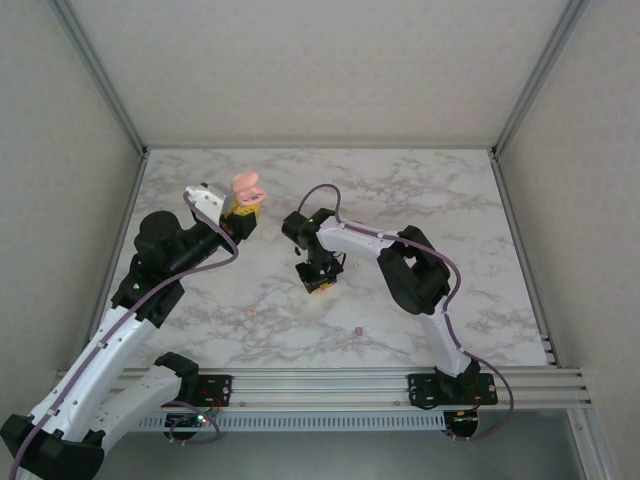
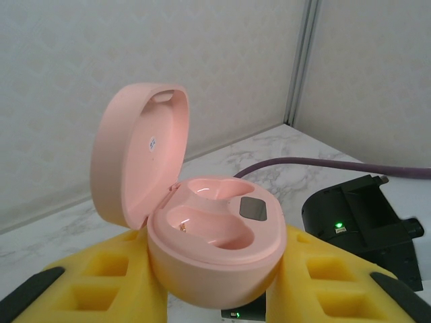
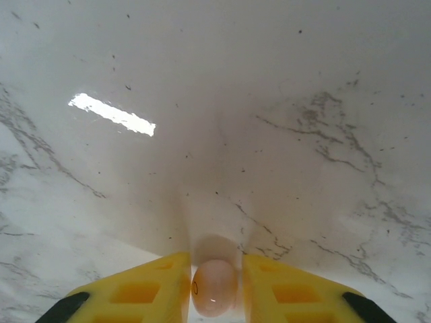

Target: Insert the wireless bluetooth earbuds into the charging case

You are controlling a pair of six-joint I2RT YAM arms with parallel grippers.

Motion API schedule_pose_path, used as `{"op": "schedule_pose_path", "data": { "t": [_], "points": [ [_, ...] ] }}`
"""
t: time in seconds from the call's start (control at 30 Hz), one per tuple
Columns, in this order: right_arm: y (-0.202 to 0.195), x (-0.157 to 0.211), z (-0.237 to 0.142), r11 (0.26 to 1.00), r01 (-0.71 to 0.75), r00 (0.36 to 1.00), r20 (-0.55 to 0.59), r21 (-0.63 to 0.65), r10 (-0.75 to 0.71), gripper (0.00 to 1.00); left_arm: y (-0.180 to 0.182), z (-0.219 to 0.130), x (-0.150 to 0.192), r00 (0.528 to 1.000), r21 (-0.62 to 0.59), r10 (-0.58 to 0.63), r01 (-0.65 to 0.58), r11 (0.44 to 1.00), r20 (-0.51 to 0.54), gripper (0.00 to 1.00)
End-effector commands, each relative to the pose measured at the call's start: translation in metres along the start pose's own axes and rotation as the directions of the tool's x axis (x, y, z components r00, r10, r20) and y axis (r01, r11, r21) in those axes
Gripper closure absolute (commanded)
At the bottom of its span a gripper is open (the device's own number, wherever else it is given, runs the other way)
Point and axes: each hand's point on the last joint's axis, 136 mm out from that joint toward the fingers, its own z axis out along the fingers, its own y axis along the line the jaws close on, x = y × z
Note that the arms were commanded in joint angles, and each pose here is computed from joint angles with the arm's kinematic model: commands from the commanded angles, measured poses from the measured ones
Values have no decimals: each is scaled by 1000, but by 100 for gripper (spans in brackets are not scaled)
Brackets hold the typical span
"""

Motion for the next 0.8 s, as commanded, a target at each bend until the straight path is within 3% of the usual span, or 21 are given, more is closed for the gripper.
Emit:
{"op": "schedule_pose_path", "data": {
  "t": [0.0, 0.27, 0.47, 0.67, 0.77],
  "points": [
    [1, 5, 1, 999, 30, 999, -30, 23, -29, 74, 0, -7, -23, 998, -4, 7, -6, 1000, 64, 86],
    [-1, 0, 3, 999, 8, 1000, -9, 43, -7, 80, 0, -8, -21, 998, -7, 4, -3, 1000, 61, 87],
    [-3, -6, -18, 999, -43, 997, 61, -8, 44, 82, 1, -4, -17, 999, -4, 0, 0, 1000, 50, 87],
    [-7, -22, -86, 952, -127, 954, 230, -278, 194, 82, -5, 11, -5, 1000, 50, -20, 19, 999, 21, 87],
    [-17, -28, -135, 862, -140, 909, 282, -487, 307, 82, -10, 23, 5, 999, 98, -37, 37, 994, -10, 87]
  ]
}}
